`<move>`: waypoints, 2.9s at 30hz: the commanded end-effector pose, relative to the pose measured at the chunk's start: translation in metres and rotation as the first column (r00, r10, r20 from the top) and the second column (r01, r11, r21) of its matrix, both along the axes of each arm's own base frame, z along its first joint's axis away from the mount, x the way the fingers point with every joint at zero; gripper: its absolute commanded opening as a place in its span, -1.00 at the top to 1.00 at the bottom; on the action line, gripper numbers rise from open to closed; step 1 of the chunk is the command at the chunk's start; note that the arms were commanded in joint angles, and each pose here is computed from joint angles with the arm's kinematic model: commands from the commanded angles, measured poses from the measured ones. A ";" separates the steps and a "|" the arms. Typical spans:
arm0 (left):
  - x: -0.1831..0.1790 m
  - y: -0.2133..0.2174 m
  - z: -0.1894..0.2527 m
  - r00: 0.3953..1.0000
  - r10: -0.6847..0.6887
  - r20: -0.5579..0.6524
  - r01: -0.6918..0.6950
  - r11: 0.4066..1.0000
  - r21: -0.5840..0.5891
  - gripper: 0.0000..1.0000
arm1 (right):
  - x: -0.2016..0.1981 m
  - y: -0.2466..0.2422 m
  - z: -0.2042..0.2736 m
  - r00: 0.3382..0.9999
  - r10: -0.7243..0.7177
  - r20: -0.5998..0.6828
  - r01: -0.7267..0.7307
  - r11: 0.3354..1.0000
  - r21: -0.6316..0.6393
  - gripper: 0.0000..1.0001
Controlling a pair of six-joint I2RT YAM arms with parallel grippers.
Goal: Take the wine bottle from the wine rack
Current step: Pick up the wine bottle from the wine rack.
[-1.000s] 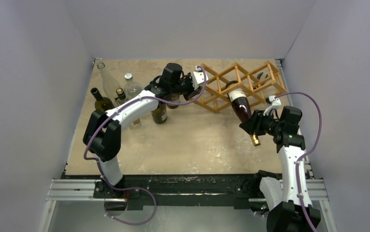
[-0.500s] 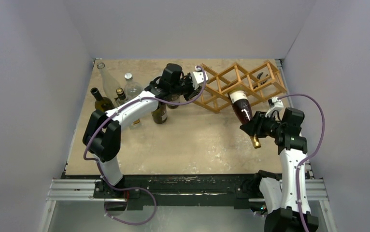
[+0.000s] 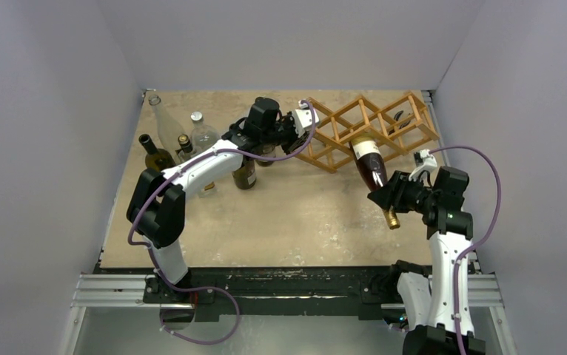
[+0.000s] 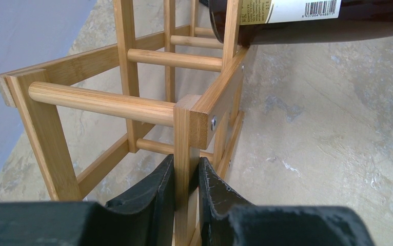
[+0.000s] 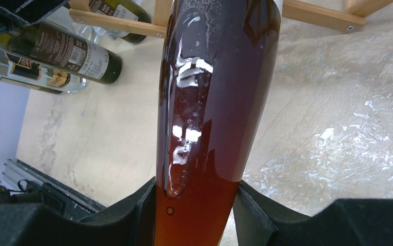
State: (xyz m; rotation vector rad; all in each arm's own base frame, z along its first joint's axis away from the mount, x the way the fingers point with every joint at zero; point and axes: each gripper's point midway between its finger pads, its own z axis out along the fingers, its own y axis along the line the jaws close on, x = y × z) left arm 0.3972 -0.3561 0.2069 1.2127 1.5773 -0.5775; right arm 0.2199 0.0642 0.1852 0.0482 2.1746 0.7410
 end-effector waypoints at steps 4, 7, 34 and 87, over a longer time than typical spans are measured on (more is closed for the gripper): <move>0.005 0.006 0.014 0.999 0.049 0.019 -0.049 0.998 -0.032 1.00 | 0.012 0.016 0.124 0.872 0.160 0.463 -0.135 0.987 -0.087 1.00; 0.009 0.005 0.021 0.997 0.056 0.045 -0.054 0.997 -0.050 1.00 | 0.009 0.017 0.126 0.875 0.152 0.459 -0.129 0.988 -0.080 1.00; 0.010 0.006 0.024 0.996 0.084 0.038 -0.081 0.994 -0.070 1.00 | -0.007 0.020 0.134 0.889 0.119 0.443 -0.108 0.993 -0.051 1.00; -0.042 0.018 0.071 0.998 0.050 0.033 -0.044 0.987 -0.156 -0.79 | -0.003 0.030 0.101 0.921 0.129 0.368 -0.168 0.983 0.077 1.00</move>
